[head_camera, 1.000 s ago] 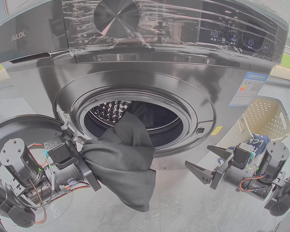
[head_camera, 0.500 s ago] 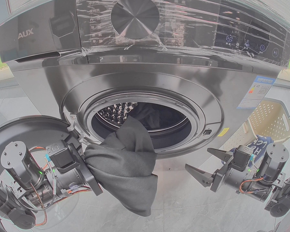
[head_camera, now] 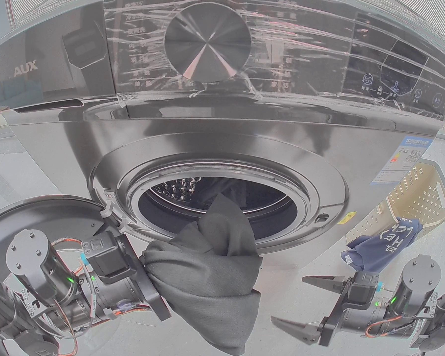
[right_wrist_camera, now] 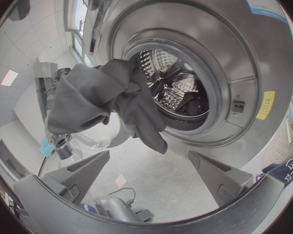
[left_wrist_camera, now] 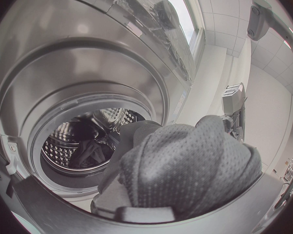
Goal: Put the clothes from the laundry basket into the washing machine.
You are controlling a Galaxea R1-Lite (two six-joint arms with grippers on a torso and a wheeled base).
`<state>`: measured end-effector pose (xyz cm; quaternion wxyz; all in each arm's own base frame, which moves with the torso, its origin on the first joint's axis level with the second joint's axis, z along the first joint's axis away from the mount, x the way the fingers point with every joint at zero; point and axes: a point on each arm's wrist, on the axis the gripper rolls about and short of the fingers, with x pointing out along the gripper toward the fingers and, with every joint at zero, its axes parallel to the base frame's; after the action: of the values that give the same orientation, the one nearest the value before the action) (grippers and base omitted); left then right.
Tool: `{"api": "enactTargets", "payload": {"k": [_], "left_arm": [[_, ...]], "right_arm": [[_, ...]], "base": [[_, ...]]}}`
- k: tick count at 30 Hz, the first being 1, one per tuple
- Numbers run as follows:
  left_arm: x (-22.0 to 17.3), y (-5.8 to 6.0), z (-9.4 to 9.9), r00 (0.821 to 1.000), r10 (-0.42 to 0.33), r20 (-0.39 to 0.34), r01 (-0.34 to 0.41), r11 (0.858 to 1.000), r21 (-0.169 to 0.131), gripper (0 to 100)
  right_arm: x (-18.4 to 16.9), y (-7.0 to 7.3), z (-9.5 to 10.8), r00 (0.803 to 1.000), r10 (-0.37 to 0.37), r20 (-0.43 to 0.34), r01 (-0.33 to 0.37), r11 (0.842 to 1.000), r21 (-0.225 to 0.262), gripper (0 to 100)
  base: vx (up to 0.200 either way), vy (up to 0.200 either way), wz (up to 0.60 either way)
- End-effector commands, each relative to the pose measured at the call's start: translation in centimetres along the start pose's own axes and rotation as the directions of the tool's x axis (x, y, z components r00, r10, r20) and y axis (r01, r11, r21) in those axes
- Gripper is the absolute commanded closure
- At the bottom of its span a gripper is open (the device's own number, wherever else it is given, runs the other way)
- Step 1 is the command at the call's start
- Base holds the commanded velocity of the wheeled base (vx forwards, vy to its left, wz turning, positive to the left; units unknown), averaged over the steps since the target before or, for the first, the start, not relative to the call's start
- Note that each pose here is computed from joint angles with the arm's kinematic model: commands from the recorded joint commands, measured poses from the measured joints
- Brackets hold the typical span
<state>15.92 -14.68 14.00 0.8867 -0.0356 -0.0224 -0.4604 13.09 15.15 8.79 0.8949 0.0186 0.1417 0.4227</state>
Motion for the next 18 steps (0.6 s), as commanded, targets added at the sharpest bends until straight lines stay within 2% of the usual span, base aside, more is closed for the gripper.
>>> {"api": "enactTargets", "payload": {"k": [1, 7, 8, 12, 13, 18], "left_arm": [[1.2, 0.2, -1.4, 0.998, 0.029, -0.055, -0.03, 0.999, -0.012, 100], [2.4, 0.5, -1.3, 0.999, 0.02, -0.034, -0.021, 1.0, -0.023, 100], [3.0, 0.6, -1.2, 1.0, 0.001, -0.025, -0.002, 1.0, -0.024, 100], [4.3, 1.0, -2.1, 0.999, 0.007, -0.047, -0.008, 1.0, -0.028, 100], [5.4, 1.3, -3.0, 0.998, 0.016, -0.066, -0.017, 1.0, -0.023, 100], [7.5, 1.9, -3.8, 0.993, 0.106, -0.059, -0.107, 0.994, -0.026, 100]], "right_arm": [[-0.7, 1.5, -0.4, 0.997, 0.075, -0.019, -0.076, 0.997, -0.015, 0], [-0.8, 1.7, -0.4, 0.997, 0.074, -0.016, -0.074, 0.997, -0.012, 0], [-0.8, 1.7, -0.4, 0.997, 0.075, -0.013, -0.075, 0.997, -0.015, 0], [-0.8, 1.6, -0.4, 0.997, 0.07, -0.014, -0.07, 0.997, -0.015, 0], [-0.8, 1.5, -0.4, 0.998, 0.066, -0.013, -0.066, 0.998, -0.017, 0], [-1.1, 1.4, 0.0, 0.998, 0.065, 0.01, -0.065, 0.998, -0.019, 0]], "base": [[0.0, 0.0, 0.0], [0.0, 0.0, 0.0], [0.0, 0.0, 0.0], [0.0, 0.0, 0.0], [0.0, 0.0, 0.0], [0.0, 0.0, 0.0]]}}
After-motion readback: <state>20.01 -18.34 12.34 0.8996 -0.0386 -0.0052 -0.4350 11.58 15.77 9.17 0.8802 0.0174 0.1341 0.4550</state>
